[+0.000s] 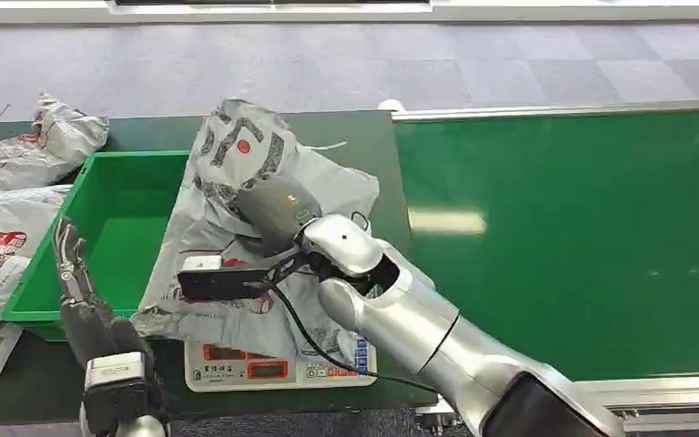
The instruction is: Moved the parcel from conveyor to table for the left to box.
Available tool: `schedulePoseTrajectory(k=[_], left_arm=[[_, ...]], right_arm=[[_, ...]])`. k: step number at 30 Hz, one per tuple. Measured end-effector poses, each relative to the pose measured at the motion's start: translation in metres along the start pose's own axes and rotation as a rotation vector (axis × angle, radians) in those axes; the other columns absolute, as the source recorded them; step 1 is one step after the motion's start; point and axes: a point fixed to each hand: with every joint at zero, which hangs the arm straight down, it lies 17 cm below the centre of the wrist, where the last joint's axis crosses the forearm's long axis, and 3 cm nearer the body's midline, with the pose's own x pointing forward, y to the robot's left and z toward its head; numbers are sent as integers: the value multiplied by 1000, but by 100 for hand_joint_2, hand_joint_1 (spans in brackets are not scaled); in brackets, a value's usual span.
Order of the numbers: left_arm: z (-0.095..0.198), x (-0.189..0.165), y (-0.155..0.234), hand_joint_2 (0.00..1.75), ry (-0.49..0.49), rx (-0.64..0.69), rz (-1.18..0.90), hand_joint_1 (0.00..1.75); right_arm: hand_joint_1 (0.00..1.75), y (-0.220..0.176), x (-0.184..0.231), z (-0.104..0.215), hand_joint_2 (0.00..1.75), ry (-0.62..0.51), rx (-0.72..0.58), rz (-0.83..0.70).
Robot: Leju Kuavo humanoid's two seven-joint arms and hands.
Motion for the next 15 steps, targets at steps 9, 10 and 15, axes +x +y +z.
schedulePoseTrajectory(k=[9, 10, 15], left_arm=[[-2, 3, 10, 0, -1, 3, -44, 0], [-2, 2, 10, 0, 0, 3, -45, 0], [-3, 2, 9, 0, 0, -2, -48, 0]], right_arm=[[0, 51, -30, 10, 175, 112, 139, -48], [0, 53, -32, 11, 175, 116, 144, -54], [0, 63, -44, 16, 0, 141, 172, -56]])
